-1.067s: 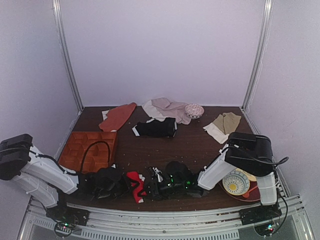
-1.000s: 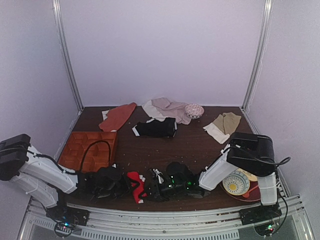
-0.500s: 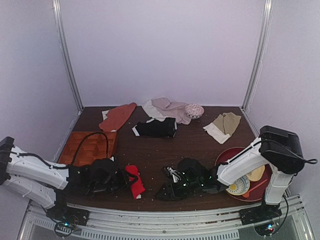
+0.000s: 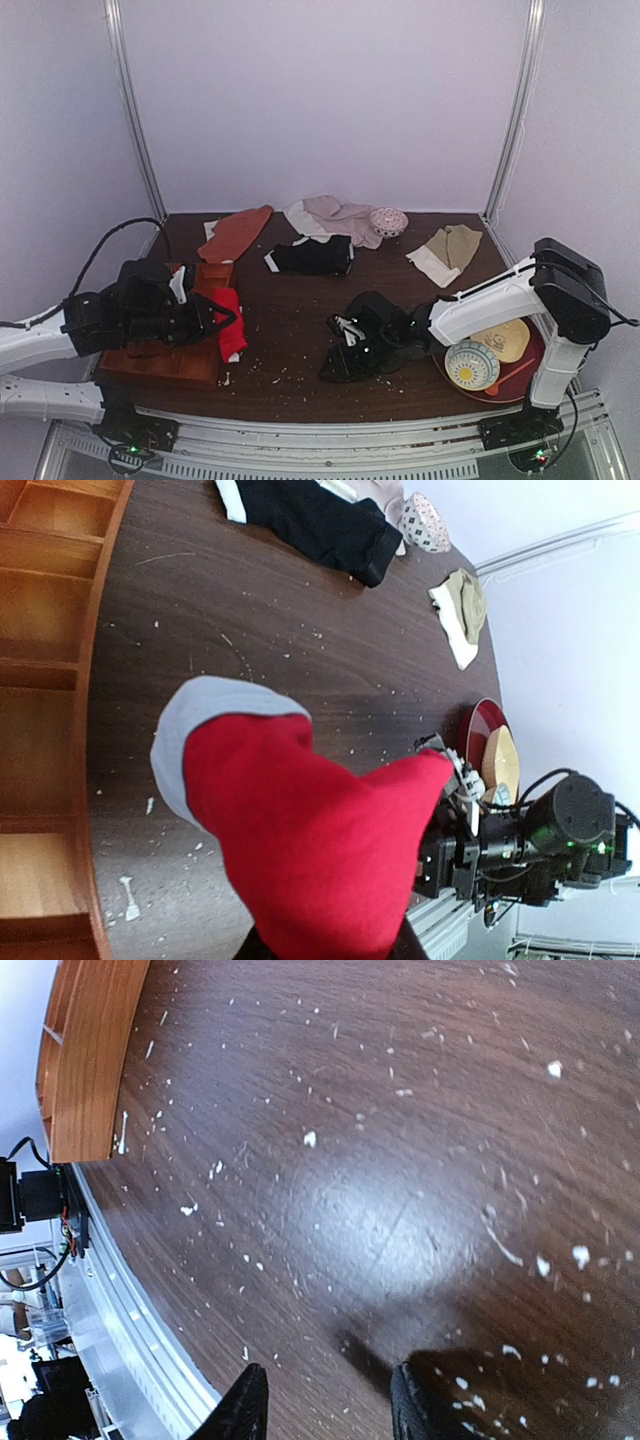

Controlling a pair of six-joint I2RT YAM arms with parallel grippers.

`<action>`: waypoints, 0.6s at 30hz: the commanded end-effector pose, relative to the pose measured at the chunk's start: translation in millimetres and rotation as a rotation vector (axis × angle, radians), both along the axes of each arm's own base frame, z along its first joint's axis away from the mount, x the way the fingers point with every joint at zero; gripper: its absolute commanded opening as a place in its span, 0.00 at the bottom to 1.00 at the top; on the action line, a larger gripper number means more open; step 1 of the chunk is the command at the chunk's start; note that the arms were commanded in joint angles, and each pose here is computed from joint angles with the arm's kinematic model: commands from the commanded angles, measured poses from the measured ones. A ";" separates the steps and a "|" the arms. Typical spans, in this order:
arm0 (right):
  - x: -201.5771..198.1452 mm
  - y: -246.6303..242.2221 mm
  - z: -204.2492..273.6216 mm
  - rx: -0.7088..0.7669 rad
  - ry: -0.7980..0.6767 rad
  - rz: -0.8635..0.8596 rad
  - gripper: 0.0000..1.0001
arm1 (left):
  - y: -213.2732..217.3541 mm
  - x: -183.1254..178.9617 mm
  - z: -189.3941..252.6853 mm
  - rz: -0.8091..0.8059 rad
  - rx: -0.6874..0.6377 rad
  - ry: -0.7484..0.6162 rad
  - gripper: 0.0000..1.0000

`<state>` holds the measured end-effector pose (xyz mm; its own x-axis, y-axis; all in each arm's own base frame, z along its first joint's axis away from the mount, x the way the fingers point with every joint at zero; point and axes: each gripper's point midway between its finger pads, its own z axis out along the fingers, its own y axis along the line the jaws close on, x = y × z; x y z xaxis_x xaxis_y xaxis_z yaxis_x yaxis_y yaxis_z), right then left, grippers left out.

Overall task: Roll the underwear
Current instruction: Pick up the underwear from the center of the board, then place the underwear in the storage box.

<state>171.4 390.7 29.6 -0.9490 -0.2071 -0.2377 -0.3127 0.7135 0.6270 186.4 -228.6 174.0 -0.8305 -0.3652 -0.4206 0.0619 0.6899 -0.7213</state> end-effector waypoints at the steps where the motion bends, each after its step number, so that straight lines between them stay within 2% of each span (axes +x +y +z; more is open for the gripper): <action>1: 2.6 -17.2 -21.6 -0.151 0.028 0.035 0.43 | 18.6 -25.8 -5.5 -0.179 0.156 0.061 0.00; 6: 14.1 -8.6 -9.2 -0.144 0.026 0.057 0.43 | 30.3 -32.5 -13.4 -0.251 0.247 0.102 0.00; 13: 20.4 -9.4 -3.9 -0.138 0.038 0.064 0.43 | 43.4 -2.9 -20.6 -0.301 0.266 0.082 0.00; 18: 22.9 -11.8 -3.0 -0.128 0.050 0.067 0.43 | 43.4 26.2 -24.8 -0.349 0.220 0.088 0.00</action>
<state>194.9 384.8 30.8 -0.9421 -0.2772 -0.1888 -0.3352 0.7616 0.5546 194.5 -170.3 130.8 -0.9451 -0.0607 -0.3211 0.1192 0.8509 -0.5116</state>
